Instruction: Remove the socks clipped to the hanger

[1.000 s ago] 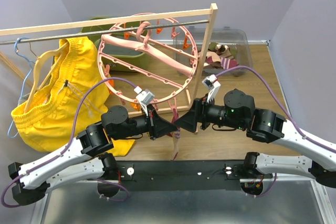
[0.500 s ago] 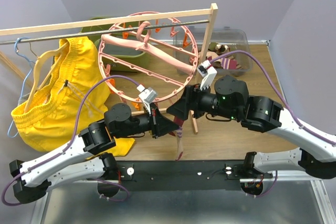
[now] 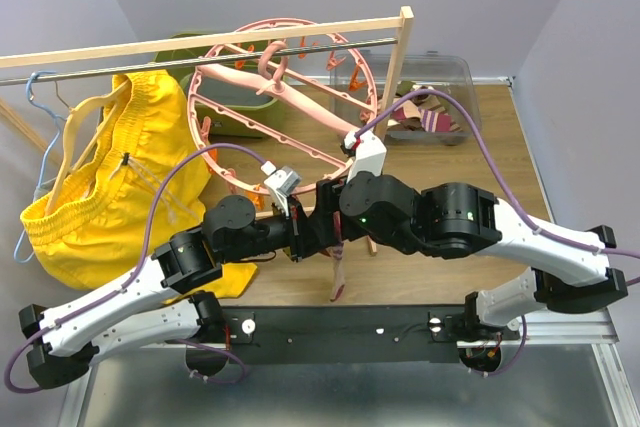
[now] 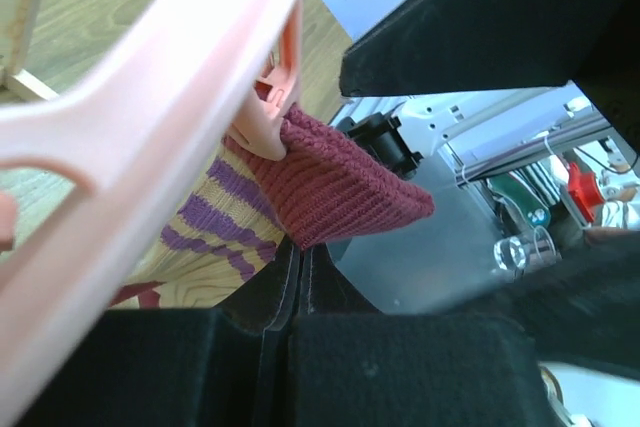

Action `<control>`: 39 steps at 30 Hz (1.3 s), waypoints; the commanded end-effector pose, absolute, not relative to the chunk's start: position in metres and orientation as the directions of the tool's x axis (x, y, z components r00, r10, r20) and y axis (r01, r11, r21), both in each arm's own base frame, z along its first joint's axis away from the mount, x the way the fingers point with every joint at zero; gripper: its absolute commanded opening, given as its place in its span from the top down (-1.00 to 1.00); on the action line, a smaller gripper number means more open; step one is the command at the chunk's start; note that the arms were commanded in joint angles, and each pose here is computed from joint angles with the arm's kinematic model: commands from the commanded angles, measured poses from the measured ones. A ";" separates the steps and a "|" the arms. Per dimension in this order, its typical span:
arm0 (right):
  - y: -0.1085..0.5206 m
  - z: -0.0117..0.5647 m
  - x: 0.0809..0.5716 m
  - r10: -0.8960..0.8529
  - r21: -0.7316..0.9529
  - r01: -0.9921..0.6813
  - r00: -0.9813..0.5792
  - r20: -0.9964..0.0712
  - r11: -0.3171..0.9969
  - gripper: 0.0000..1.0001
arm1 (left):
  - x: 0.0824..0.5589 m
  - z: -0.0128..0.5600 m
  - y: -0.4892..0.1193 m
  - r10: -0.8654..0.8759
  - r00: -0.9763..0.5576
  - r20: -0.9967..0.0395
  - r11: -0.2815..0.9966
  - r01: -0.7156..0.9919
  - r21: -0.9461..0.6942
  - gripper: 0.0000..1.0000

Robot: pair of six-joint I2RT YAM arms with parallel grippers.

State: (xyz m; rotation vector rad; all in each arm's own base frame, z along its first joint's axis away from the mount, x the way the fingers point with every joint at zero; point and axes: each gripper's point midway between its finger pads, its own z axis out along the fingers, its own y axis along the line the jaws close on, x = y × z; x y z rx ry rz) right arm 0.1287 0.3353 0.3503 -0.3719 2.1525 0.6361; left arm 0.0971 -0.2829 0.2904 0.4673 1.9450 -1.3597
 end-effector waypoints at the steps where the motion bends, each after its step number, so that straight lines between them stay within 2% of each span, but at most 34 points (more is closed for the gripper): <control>1: 0.309 0.331 0.148 -0.113 0.123 -0.376 -0.548 -0.829 0.919 -0.49 | 0.095 0.319 -0.282 -0.159 -0.650 -0.743 0.320 0.678 -0.662 1.00; 5: 0.316 0.333 0.151 -0.113 0.118 -0.387 -0.523 -0.845 0.915 -0.37 | 0.094 0.318 -0.281 -0.164 -0.652 -0.741 0.318 0.676 -0.665 1.00; 18: 0.345 0.347 0.164 -0.154 0.059 -0.421 -0.456 -0.877 0.905 -0.29 | 0.094 0.317 -0.282 -0.158 -0.654 -0.740 0.314 0.677 -0.666 1.00; 20: 0.350 0.344 0.165 -0.166 0.042 -0.417 -0.450 -0.877 0.908 -0.13 | 0.093 0.317 -0.282 -0.157 -0.654 -0.740 0.313 0.677 -0.666 1.00; 23: 0.349 0.344 0.170 -0.162 0.025 -0.391 -0.438 -0.884 0.920 0.02 | 0.093 0.317 -0.282 -0.156 -0.655 -0.740 0.310 0.679 -0.666 1.00; 25: 0.348 0.346 0.172 -0.154 0.023 -0.378 -0.430 -0.890 0.926 0.05 | 0.092 0.317 -0.282 -0.155 -0.654 -0.741 0.309 0.680 -0.665 1.00; 31: 0.344 0.349 0.174 -0.133 0.032 -0.362 -0.422 -0.897 0.932 0.43 | 0.088 0.314 -0.280 -0.148 -0.658 -0.738 0.298 0.682 -0.668 1.00; 33: 0.342 0.349 0.174 -0.133 0.031 -0.360 -0.421 -0.897 0.933 0.65 | 0.085 0.309 -0.279 -0.130 -0.666 -0.734 0.297 0.680 -0.670 1.00; 35: 0.342 0.348 0.174 -0.129 0.037 -0.363 -0.422 -0.897 0.931 0.98 | 0.083 0.305 -0.277 -0.118 -0.672 -0.731 0.302 0.677 -0.671 1.00; 39: 0.342 0.346 0.173 -0.118 0.050 -0.362 -0.426 -0.897 0.931 0.99 | 0.080 0.302 -0.273 -0.117 -0.679 -0.725 0.302 0.671 -0.677 1.00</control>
